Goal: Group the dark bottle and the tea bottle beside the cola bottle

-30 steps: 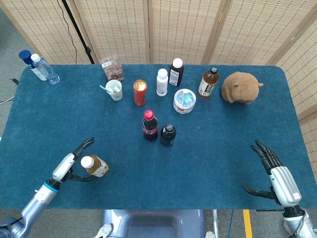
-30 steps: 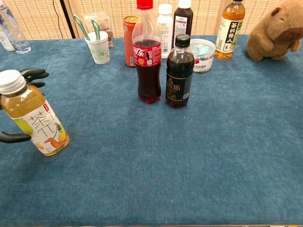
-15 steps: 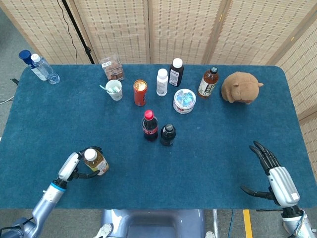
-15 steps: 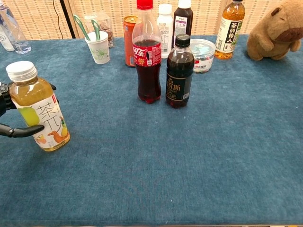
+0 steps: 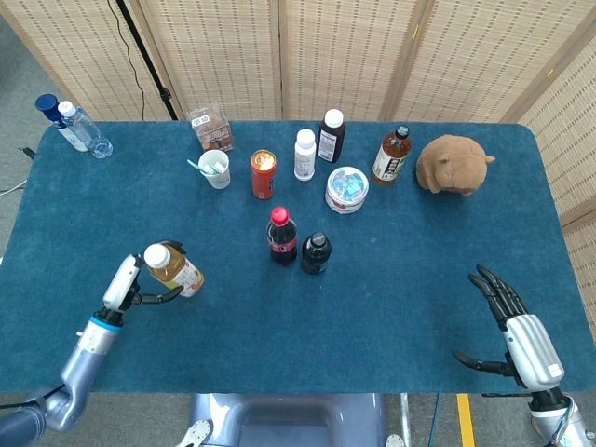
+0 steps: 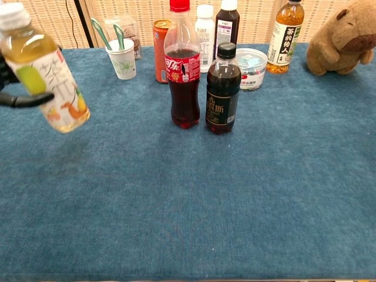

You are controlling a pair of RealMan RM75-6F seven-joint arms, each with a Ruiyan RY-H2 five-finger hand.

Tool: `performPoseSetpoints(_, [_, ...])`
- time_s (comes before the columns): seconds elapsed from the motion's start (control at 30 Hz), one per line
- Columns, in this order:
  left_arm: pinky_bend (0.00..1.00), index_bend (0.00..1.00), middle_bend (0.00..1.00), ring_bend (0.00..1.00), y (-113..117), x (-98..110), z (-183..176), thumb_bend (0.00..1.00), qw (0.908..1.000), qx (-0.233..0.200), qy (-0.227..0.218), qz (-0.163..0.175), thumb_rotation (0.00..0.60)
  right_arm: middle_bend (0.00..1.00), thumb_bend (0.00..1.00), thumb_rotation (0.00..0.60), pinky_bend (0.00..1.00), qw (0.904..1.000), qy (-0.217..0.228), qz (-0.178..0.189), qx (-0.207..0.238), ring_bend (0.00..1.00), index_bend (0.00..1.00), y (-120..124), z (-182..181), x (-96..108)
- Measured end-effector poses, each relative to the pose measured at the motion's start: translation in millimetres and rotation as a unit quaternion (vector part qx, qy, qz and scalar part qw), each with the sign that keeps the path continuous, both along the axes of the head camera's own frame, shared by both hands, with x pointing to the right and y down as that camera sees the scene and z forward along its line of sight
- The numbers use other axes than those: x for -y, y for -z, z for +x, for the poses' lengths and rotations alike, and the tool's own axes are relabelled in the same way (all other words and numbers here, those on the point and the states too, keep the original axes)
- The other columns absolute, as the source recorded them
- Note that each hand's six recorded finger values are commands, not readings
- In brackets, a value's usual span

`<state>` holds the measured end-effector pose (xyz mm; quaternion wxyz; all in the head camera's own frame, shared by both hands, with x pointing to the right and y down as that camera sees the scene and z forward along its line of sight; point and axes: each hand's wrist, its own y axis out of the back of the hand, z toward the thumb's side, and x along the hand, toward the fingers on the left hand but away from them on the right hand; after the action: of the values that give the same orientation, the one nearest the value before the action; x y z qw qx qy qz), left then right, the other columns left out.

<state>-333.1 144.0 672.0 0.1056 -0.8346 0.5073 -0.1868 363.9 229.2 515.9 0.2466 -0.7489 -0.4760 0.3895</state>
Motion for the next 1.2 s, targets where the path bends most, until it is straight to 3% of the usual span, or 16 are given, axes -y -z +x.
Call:
performPoseSetpoints(0.17, [0.52, 0.51, 0.41, 0.45, 3.5, 36.2, 16.8, 0.36, 0.9997, 0.018, 0.006, 0.013, 0.6, 0.0, 0.0, 0.6, 0.07, 1.0, 0.001, -0.002, -0.001, 0.0, 0.02, -1.0, -0.1, 0.7])
performPoseSetpoints(0.47, [0.51, 0.51, 0.41, 0.44, -17.3, 66.4, 55.6, 0.35, 0.9994, 0.029, 0.012, -0.011, 0.6, 0.0, 0.0, 0.6, 0.07, 0.9999, 0.0, -0.011, -0.002, 0.0, 0.02, -5.6, 0.9, 1.9])
performPoseSetpoints(0.7, [0.43, 0.51, 0.41, 0.43, -36.8, 71.4, 86.8, 0.34, 0.999, 0.034, 0.016, -0.026, 0.6, 0.0, 0.0, 0.6, 0.07, 0.9999, -0.005, -0.016, 0.002, 0.0, 0.02, -7.8, 3.5, 4.2])
performPoseSetpoints(1.2, [0.43, 0.51, 0.41, 0.43, -65.1, 70.1, 117.5, 0.34, 0.9977, 0.056, 0.015, -0.034, 0.6, 0.0, 0.0, 0.6, 0.07, 0.9995, -0.011, -0.029, 0.003, 0.0, 0.02, -14.0, 8.5, 10.5])
